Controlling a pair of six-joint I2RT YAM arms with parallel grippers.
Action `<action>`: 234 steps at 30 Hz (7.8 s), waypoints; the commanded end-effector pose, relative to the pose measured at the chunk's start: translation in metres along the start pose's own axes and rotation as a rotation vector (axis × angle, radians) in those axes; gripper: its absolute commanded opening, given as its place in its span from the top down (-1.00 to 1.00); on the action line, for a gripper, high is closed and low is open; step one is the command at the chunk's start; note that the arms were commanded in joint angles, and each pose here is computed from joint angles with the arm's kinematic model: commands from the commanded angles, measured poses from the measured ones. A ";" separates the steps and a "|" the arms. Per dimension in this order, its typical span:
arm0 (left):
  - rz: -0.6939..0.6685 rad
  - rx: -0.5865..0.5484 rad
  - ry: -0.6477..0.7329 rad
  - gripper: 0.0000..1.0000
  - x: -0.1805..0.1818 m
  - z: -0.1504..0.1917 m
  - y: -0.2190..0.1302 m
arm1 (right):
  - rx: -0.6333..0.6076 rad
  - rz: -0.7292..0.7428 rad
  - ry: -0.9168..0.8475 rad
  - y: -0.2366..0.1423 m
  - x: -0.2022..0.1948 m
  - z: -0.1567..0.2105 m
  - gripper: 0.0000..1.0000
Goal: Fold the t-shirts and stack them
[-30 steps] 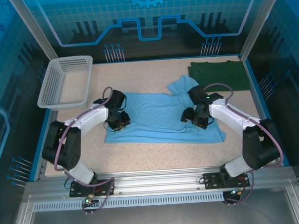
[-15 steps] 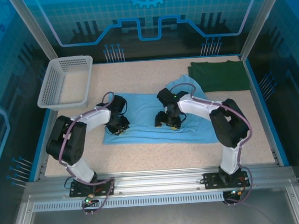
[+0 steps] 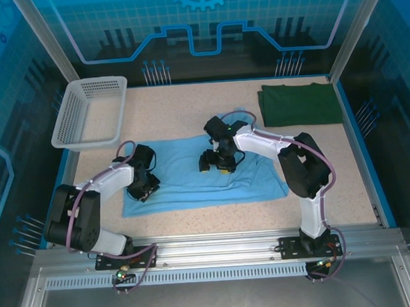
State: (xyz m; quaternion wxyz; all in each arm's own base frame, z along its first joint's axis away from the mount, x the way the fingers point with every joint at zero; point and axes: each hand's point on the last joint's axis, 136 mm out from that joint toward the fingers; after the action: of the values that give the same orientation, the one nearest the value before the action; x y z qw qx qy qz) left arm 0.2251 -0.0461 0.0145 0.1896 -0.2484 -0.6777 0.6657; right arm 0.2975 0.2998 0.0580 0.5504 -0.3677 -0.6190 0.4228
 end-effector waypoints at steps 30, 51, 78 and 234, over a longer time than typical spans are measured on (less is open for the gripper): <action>0.461 0.103 1.700 -0.30 -0.252 0.291 -0.058 | -0.004 -0.005 0.739 -0.060 -0.206 0.127 0.32; 0.221 -0.020 1.746 0.07 -0.254 0.274 -0.003 | 0.063 0.030 0.738 -0.042 -0.217 0.123 0.33; 0.329 -0.220 1.567 0.82 -0.278 0.217 -0.044 | 0.123 0.127 0.776 -0.037 -0.232 0.135 0.54; 0.019 -0.277 -0.261 -0.33 -0.197 -0.186 -0.034 | -0.602 0.094 0.146 -0.146 -0.228 -0.245 1.00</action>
State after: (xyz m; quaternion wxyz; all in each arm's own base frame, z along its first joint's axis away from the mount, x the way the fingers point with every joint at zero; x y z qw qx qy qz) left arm 0.5018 -0.0285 0.1014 0.0555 -0.2561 -0.7775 0.5717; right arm 0.5687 0.0637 0.1064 0.4395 -0.5765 -0.6473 0.2357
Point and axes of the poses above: each hand's point on the last joint's axis, 136 mm out from that joint toward the fingers, its own y axis out along the fingers, its own x axis along the line the jaws close on, z = x × y, and after that the axes turned 6 degrees about -y, right-handed
